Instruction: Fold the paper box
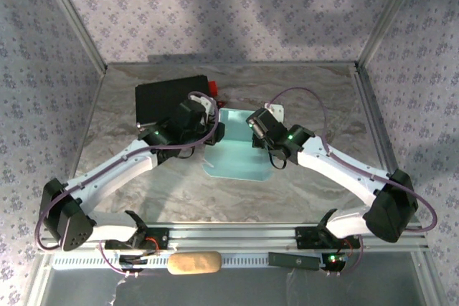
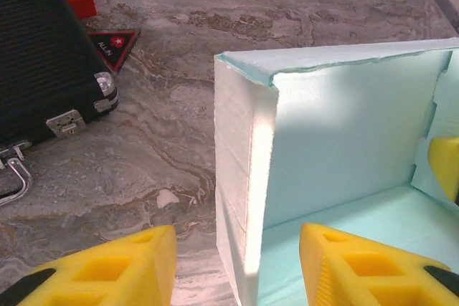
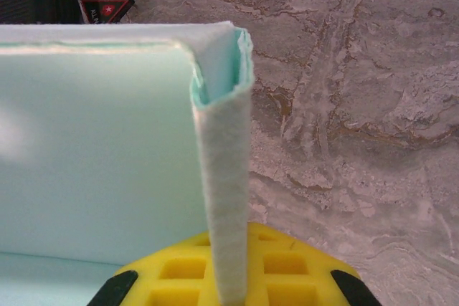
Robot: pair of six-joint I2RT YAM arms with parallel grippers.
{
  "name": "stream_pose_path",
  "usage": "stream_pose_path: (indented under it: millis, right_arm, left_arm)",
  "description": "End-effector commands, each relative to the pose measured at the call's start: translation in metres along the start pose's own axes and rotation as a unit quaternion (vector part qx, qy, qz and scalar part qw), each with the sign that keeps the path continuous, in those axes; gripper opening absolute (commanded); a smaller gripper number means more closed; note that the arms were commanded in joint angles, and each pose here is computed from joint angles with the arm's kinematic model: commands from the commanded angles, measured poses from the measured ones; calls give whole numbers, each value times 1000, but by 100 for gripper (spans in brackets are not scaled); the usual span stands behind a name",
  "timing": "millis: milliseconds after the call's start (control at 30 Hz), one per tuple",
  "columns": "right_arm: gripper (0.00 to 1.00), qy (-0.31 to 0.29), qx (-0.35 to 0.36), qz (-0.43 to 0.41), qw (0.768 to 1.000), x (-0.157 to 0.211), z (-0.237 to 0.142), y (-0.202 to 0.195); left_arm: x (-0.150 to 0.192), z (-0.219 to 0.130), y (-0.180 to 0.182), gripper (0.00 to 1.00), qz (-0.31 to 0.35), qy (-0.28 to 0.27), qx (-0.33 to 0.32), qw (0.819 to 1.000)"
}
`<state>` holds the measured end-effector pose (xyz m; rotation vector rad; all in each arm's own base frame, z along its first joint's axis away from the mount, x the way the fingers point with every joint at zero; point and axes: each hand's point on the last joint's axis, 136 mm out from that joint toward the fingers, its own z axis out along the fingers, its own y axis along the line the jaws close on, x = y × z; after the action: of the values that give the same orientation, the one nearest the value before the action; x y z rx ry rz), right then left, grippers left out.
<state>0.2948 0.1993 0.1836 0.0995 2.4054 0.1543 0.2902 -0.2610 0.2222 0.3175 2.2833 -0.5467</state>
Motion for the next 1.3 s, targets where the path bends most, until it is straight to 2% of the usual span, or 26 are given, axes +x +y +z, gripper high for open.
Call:
stream_pose_path:
  millis: [0,133,400,467,633,667,933,1033,1100,1133,1200,1267]
  right_arm:
    - [0,-9,-12,5,1000,-10,-4,10]
    - [0,-9,-19,4,1000,-11,-6,14]
    - [0,-6,-26,2,1000,-10,-6,18]
    - [0,-5,-26,0,1000,-9,-6,17]
    - [0,-8,-24,3,1000,-10,-7,16]
    - [0,-8,-23,4,1000,-10,-7,16]
    - [0,-10,-17,9,1000,-11,-9,15]
    - [0,-11,-19,11,1000,-11,-10,15]
    - [0,-10,-22,13,1000,-11,-12,16]
    - [0,-12,-23,14,1000,-12,-12,15]
    - [0,-11,-21,14,1000,-12,-13,14]
    - [0,-9,-19,15,1000,-12,-11,13]
  left_arm:
    - [-21,-2,-5,48,14,-29,-3,999]
    - [-27,5,6,45,26,-37,-40,998]
    - [-33,23,-2,39,50,-35,-54,997]
    - [-36,24,1,31,54,-41,-74,995]
    - [-35,26,6,2,74,-45,-131,988]
    - [-36,25,6,0,82,-47,-147,985]
    - [-34,19,15,0,119,-67,-273,952]
    - [-34,17,15,0,129,-72,-293,945]
    - [-32,18,14,0,128,-71,-290,946]
    - [-32,18,12,6,126,-70,-284,948]
    - [-32,16,6,29,119,-69,-260,956]
    - [-34,11,-6,41,111,-69,-219,967]
